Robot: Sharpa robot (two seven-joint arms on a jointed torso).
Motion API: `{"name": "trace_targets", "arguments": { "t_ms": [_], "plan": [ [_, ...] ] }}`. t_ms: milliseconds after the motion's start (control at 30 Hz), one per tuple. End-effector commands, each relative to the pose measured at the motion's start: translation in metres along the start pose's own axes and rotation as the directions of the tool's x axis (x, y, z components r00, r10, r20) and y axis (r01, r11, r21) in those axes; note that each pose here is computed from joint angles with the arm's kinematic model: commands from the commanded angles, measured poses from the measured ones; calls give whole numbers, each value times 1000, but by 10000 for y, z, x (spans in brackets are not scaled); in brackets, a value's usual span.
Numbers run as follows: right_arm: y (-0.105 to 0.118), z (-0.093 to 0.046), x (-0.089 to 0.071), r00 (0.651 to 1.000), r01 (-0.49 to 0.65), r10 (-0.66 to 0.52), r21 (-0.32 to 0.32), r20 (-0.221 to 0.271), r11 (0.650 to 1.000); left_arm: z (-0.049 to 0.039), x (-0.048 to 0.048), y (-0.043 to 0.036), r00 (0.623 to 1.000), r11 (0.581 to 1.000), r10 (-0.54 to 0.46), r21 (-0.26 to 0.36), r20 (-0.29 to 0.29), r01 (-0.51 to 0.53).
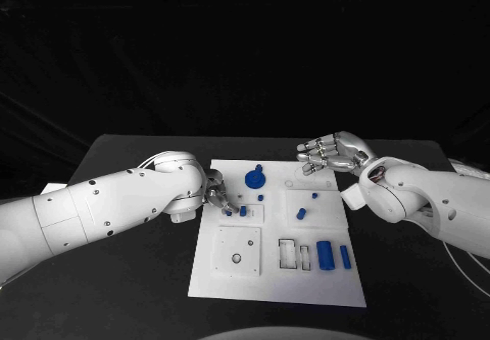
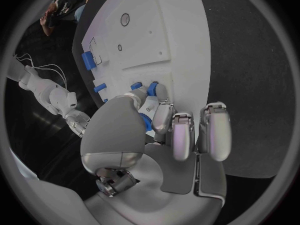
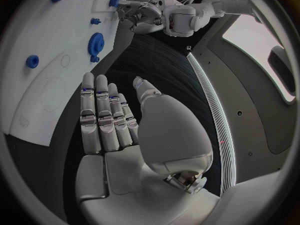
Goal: Assemble the parts on the task board
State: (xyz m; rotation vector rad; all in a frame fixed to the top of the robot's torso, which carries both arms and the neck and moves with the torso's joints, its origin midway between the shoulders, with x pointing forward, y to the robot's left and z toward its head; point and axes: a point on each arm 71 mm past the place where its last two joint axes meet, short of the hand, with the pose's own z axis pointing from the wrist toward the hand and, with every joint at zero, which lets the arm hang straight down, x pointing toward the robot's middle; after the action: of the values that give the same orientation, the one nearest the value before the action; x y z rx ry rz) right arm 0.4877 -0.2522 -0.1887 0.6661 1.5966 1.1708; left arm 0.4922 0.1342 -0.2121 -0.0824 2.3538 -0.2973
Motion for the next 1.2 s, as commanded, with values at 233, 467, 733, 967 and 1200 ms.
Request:
{"name": "trace_targets", "arguments": {
  "t_ms": [233,467,733,967,1200],
  "plan": [
    [10,-2,21,1000,1,-1,-12,-19,1000,9,11,69,1000,996,-12,-93,-3,12],
    [9,-1,24,1000,0,0,-11,-23,1000,7,10,77,1000,995,-13,-94,-3,12],
    [9,1,26,1000,-1,0,-11,-24,1000,1,6,95,1000,995,-16,-95,0,16],
    [9,5,29,1000,-1,1,-11,-25,1000,-15,2,114,1000,995,-22,-95,7,22],
    [9,11,36,1000,-1,1,-11,-27,1000,-42,-17,134,999,995,-44,-89,32,47]
  ]
}}
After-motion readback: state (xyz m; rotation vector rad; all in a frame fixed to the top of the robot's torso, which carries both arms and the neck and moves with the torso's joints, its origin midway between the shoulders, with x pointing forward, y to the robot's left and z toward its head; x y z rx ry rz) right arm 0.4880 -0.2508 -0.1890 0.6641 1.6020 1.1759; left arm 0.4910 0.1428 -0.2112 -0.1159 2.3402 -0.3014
